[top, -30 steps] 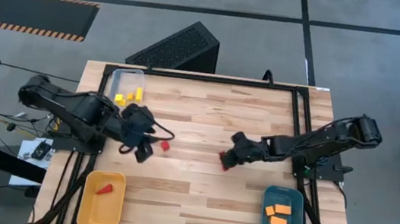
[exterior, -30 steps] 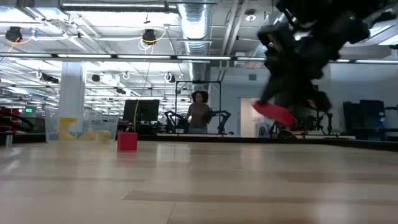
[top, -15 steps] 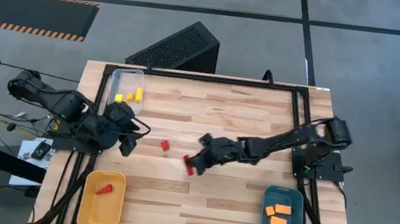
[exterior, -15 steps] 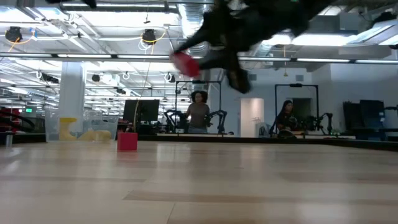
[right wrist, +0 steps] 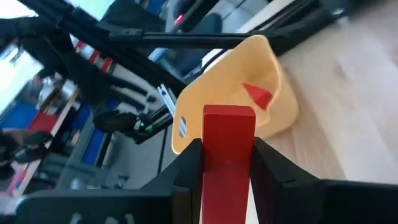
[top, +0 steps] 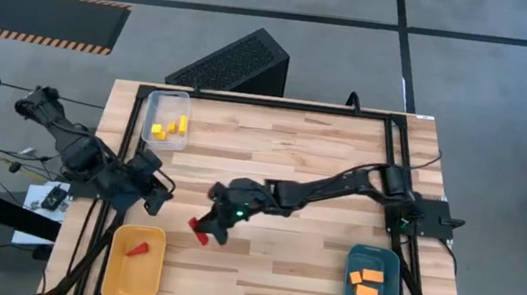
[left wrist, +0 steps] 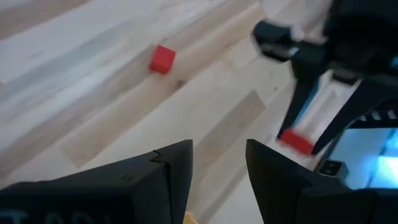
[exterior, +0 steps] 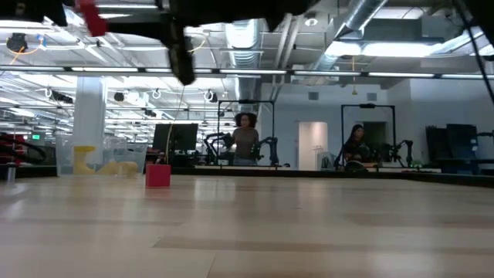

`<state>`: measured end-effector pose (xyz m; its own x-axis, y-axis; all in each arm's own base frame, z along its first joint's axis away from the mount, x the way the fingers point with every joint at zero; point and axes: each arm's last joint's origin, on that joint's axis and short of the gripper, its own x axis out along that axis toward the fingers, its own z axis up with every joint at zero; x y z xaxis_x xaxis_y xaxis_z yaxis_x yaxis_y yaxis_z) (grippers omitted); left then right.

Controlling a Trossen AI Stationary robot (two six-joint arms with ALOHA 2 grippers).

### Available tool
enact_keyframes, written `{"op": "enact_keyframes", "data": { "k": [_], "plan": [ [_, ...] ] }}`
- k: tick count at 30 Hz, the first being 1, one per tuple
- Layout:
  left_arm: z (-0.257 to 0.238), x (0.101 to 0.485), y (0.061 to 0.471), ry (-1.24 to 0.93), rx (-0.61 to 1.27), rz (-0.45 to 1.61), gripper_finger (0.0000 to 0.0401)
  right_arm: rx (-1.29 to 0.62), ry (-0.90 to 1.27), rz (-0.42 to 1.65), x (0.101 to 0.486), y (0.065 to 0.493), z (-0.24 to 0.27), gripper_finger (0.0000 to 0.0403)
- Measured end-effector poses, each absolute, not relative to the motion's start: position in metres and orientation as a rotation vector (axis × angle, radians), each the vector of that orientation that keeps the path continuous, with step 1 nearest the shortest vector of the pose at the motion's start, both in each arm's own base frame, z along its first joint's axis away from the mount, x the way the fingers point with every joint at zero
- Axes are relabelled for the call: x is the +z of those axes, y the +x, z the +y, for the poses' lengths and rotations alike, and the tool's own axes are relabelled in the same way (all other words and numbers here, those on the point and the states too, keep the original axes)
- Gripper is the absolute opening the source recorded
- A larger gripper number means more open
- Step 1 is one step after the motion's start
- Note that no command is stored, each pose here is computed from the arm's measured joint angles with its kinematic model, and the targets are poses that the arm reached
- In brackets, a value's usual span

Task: Sort & place blocks by color
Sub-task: Put the right red block into the yellow bin

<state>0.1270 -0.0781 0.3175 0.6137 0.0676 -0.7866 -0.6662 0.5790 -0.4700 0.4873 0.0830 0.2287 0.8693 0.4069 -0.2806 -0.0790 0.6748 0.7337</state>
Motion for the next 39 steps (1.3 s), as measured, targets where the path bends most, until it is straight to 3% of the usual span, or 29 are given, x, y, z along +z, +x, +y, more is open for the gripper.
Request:
{"op": "enact_keyframes", "data": {
  "k": [13,39],
  "plan": [
    [-0.092,0.317,0.111,-0.945,0.444,0.873,0.0134,0.443,0.709,0.453,0.231,0.543,0.097,0.0104],
    [-0.099,0.316,0.102,-0.904,0.363,1.009,0.0134,0.516,0.713,0.427,0.207,0.584,0.103,0.0104]
  ]
}}
